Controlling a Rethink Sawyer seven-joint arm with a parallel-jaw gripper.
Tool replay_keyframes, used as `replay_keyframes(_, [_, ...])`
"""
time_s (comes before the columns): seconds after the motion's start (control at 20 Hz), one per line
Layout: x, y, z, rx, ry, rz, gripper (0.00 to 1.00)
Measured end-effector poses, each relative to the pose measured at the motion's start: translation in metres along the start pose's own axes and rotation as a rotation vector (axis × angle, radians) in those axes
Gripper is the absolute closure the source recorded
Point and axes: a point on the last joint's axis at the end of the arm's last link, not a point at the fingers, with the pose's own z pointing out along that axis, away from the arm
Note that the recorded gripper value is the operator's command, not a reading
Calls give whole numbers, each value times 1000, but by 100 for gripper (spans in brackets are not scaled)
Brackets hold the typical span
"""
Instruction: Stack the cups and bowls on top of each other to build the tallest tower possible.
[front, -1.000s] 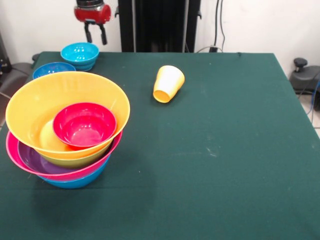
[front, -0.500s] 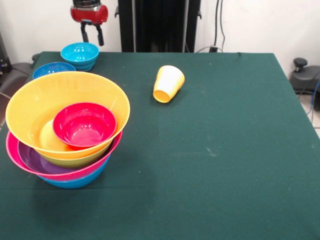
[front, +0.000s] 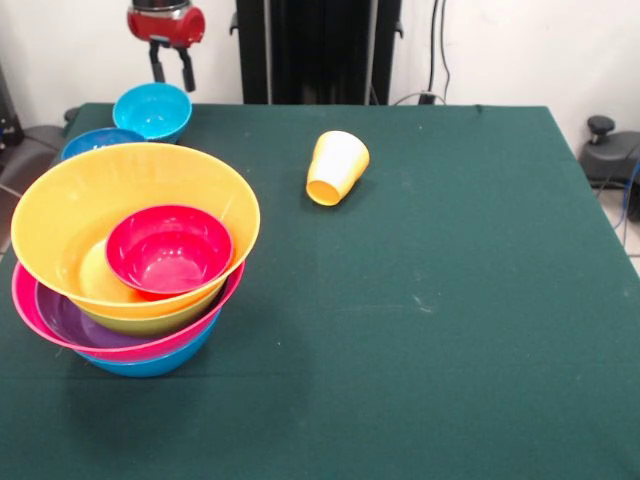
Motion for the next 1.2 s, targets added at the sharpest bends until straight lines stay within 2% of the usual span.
replay_keyframes(0.15, [-10, -1, -6, 11, 1, 11, 0])
replay_keyframes(0.4, [-17, 1, -8, 12, -4, 1, 0])
replay_keyframes(0.9, [-14, 4, -10, 7, 1, -6, 0])
replay_keyframes(1.2, [-12, 14, -26, 5, -6, -8, 0])
